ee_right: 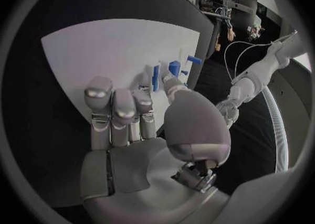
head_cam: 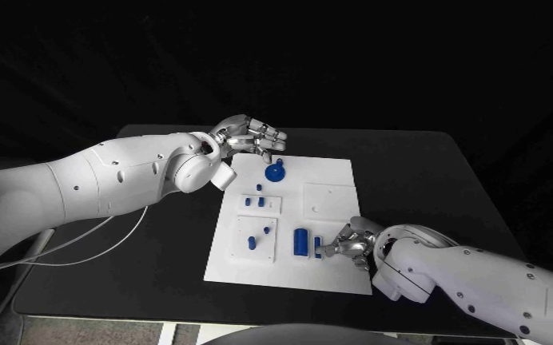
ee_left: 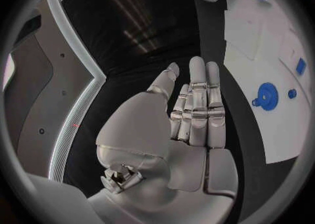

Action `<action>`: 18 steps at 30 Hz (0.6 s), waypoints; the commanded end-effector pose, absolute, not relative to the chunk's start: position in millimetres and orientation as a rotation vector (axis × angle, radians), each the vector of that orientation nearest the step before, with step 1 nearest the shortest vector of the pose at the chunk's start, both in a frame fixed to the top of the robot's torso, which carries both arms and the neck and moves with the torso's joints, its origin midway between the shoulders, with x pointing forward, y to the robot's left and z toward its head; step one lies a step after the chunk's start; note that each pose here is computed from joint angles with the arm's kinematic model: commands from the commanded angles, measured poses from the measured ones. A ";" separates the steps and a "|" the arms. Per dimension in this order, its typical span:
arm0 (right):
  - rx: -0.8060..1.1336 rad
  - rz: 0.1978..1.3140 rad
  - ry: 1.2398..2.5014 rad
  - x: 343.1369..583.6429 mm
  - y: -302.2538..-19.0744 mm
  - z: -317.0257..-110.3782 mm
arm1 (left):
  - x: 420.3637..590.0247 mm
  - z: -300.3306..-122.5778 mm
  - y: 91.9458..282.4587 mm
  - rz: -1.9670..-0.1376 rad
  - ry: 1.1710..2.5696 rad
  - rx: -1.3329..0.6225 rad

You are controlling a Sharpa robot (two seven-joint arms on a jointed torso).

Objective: Assemble the parts on the task board

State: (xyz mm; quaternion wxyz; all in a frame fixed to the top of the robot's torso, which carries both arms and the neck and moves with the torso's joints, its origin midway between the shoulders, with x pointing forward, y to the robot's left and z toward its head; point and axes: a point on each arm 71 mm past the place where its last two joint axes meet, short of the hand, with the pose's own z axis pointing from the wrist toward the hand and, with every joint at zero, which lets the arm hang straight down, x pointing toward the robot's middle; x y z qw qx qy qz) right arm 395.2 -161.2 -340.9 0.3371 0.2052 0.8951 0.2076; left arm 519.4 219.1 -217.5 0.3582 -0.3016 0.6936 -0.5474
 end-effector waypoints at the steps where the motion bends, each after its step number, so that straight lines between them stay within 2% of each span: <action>1: 0.591 0.625 2.338 393.2 -167.2 -341.8 | 519.6 -216.0 218.0 -1.432 1.781 -0.777; 8: 0.656 0.832 2.179 409.0 -183.5 -320.2 | 521.3 -216.1 220.4 -1.429 1.771 -0.789; 12: 0.681 0.974 2.017 429.8 -197.8 -298.5 | 524.1 -216.1 223.3 -1.421 1.755 -0.803; 18: 0.737 1.074 1.840 463.2 -218.5 -276.2 | 528.5 -216.2 227.1 -1.410 1.733 -0.821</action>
